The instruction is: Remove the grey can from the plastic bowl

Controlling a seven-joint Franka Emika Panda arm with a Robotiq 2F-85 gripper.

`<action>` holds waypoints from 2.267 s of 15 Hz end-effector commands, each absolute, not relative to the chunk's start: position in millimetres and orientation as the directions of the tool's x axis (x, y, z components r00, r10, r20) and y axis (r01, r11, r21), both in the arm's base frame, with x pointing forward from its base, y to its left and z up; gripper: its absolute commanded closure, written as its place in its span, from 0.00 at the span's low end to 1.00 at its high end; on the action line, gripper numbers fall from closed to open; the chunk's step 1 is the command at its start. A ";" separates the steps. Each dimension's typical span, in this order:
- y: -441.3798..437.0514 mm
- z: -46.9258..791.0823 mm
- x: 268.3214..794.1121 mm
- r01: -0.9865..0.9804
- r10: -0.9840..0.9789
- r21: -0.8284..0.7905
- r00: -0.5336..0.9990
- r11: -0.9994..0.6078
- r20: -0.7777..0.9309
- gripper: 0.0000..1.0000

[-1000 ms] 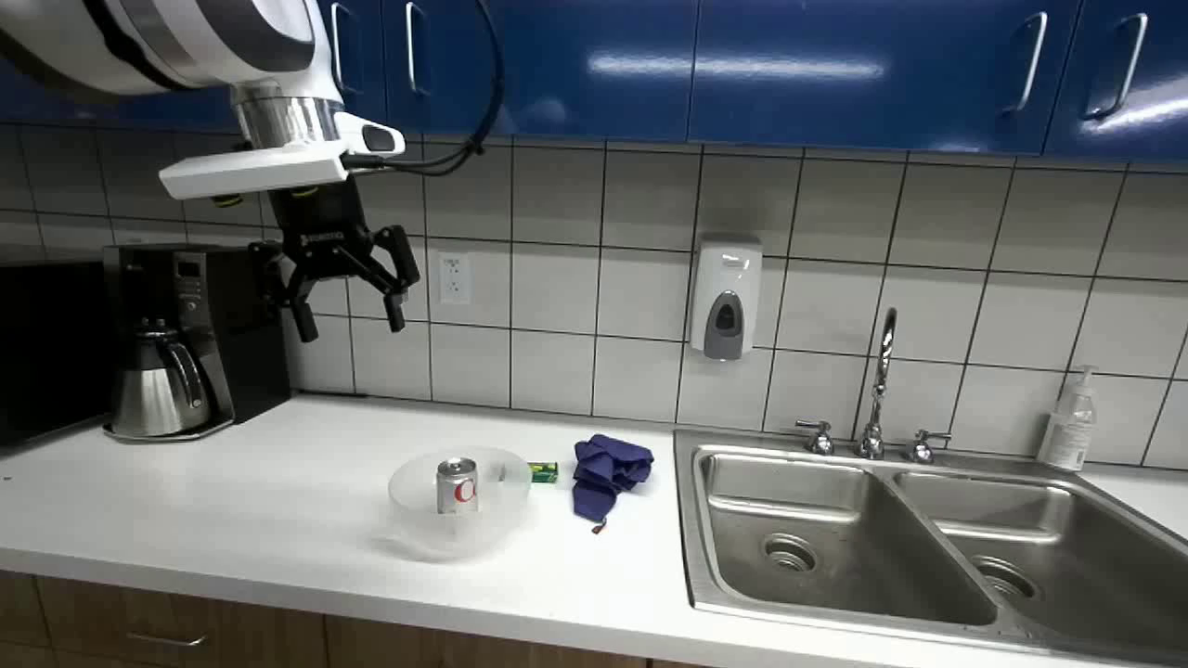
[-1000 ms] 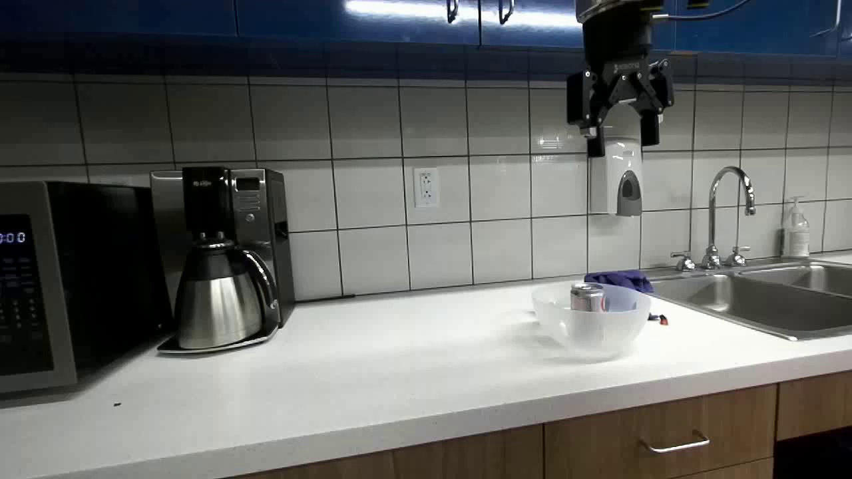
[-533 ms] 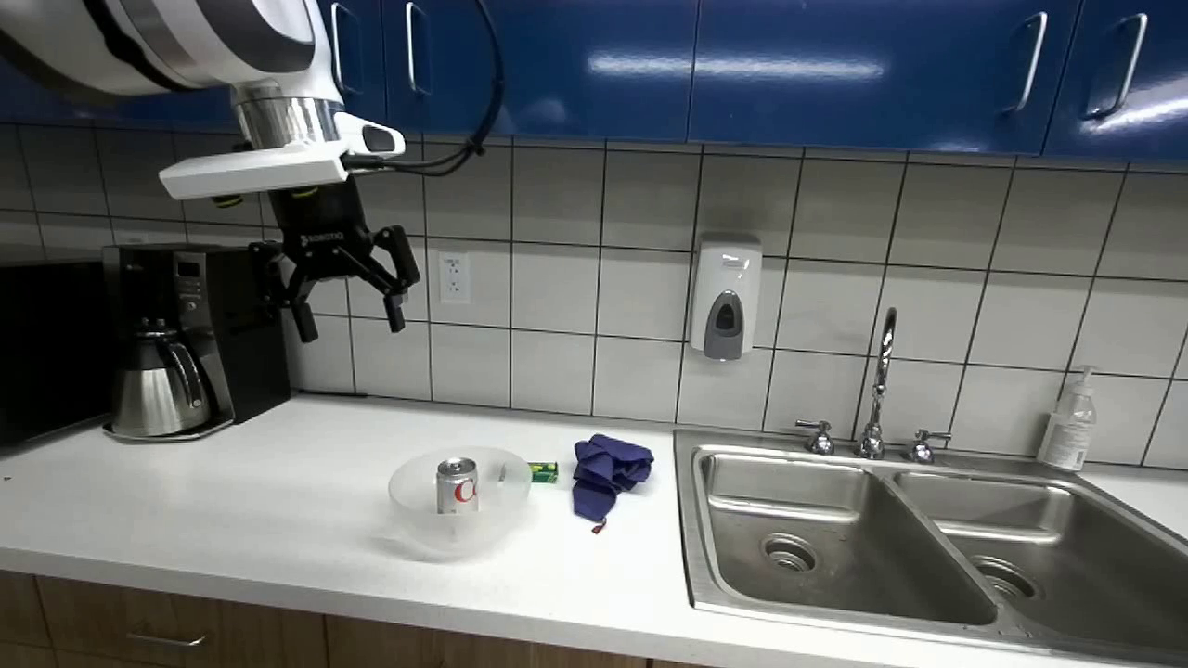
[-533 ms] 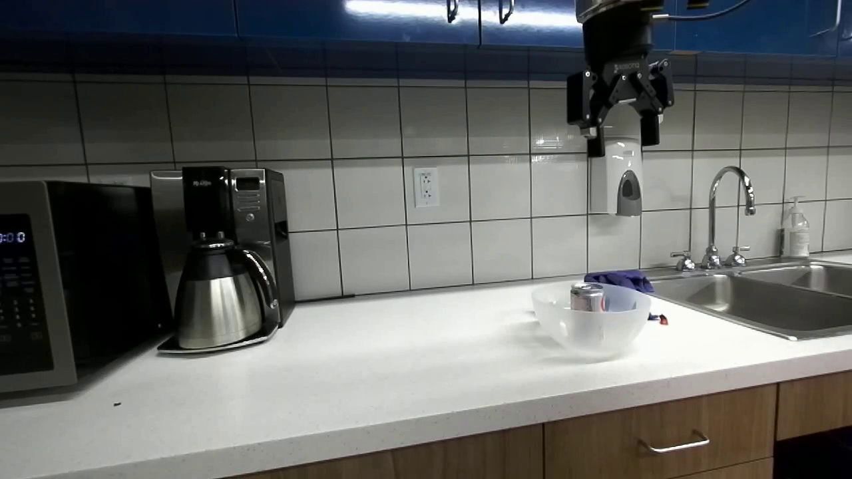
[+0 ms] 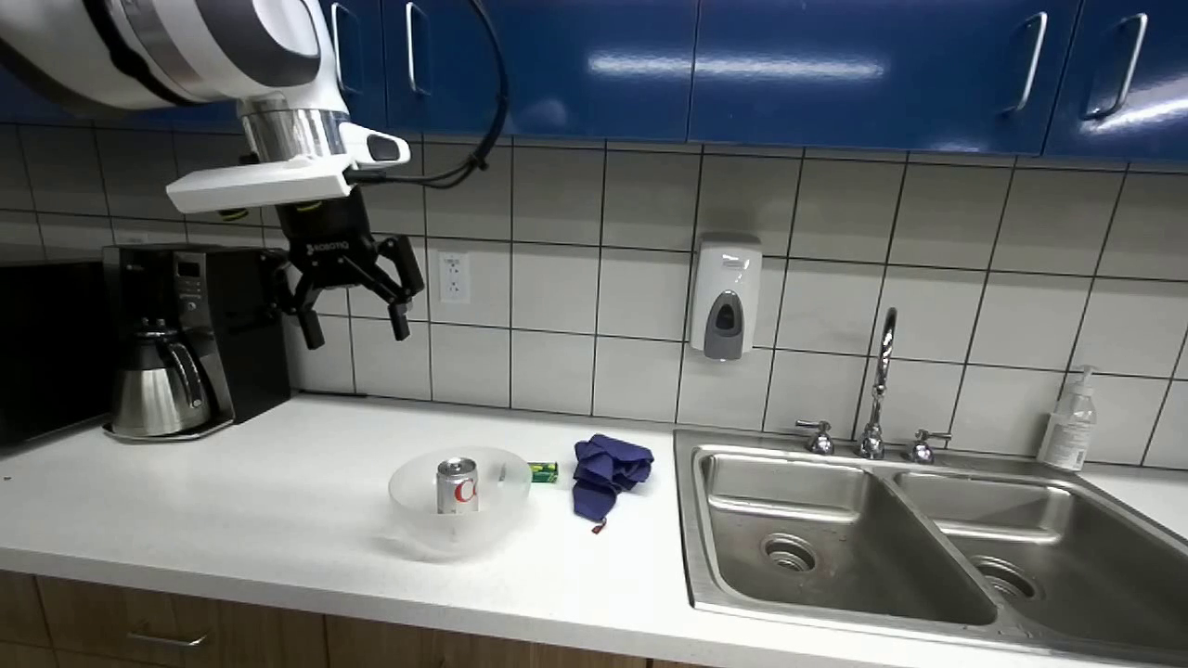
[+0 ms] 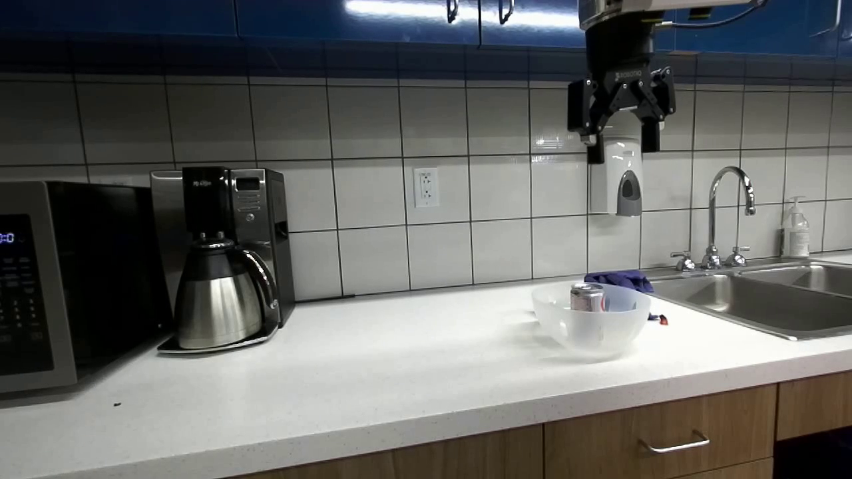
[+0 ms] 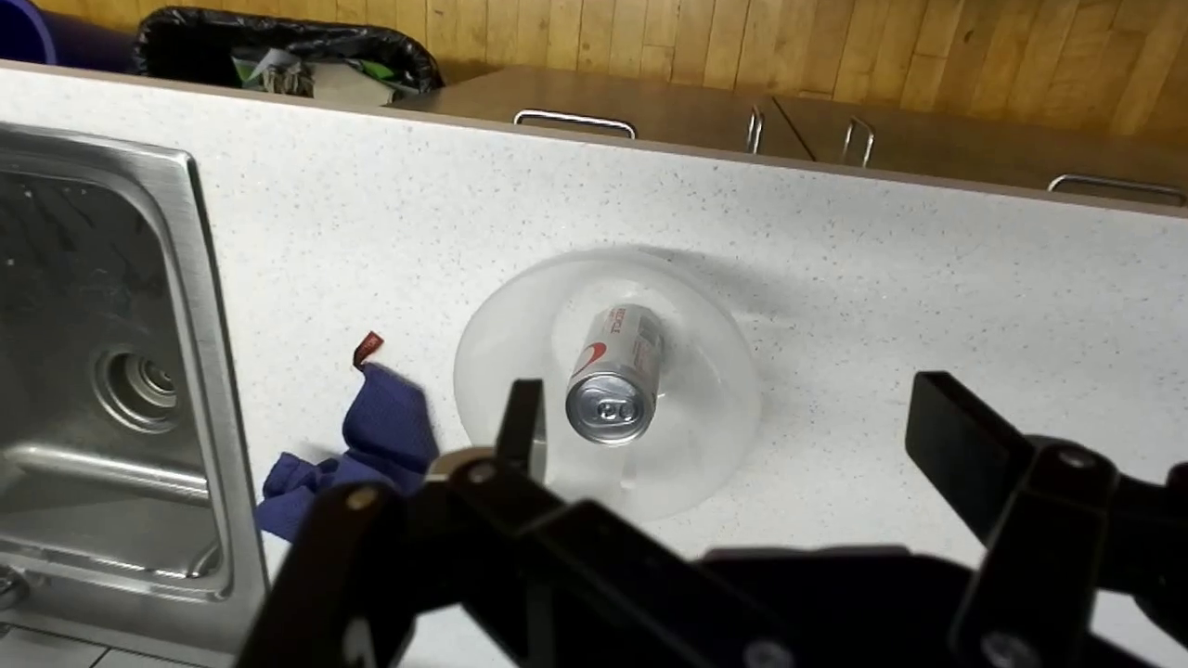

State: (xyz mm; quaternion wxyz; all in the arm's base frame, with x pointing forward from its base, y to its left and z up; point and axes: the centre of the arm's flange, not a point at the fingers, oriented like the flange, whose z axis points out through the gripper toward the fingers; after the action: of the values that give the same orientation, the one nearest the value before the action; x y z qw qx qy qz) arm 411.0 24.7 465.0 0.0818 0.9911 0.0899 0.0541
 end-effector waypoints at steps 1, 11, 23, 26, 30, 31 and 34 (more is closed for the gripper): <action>16.2 450.4 419.0 0.125 0.149 0.176 0.980 -0.977 0.131 0.00; -12.9 374.8 470.3 0.057 0.083 0.142 0.980 -0.988 0.180 0.00; -23.0 305.3 529.0 0.046 0.069 0.153 0.987 -0.987 0.148 0.00; -26.0 293.6 538.1 0.042 0.063 0.156 0.989 -0.987 0.131 0.00; -27.4 279.3 547.8 0.041 0.059 0.153 0.992 -0.987 0.113 0.00; -26.8 276.0 550.1 0.043 0.060 0.152 0.992 -0.987 0.107 0.00; -24.9 267.2 556.4 0.049 0.064 0.151 0.993 -0.987 0.097 0.00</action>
State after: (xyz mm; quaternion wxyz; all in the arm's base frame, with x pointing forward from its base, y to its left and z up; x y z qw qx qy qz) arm 541.4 -27.9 273.4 0.0672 0.9959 0.0329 0.0500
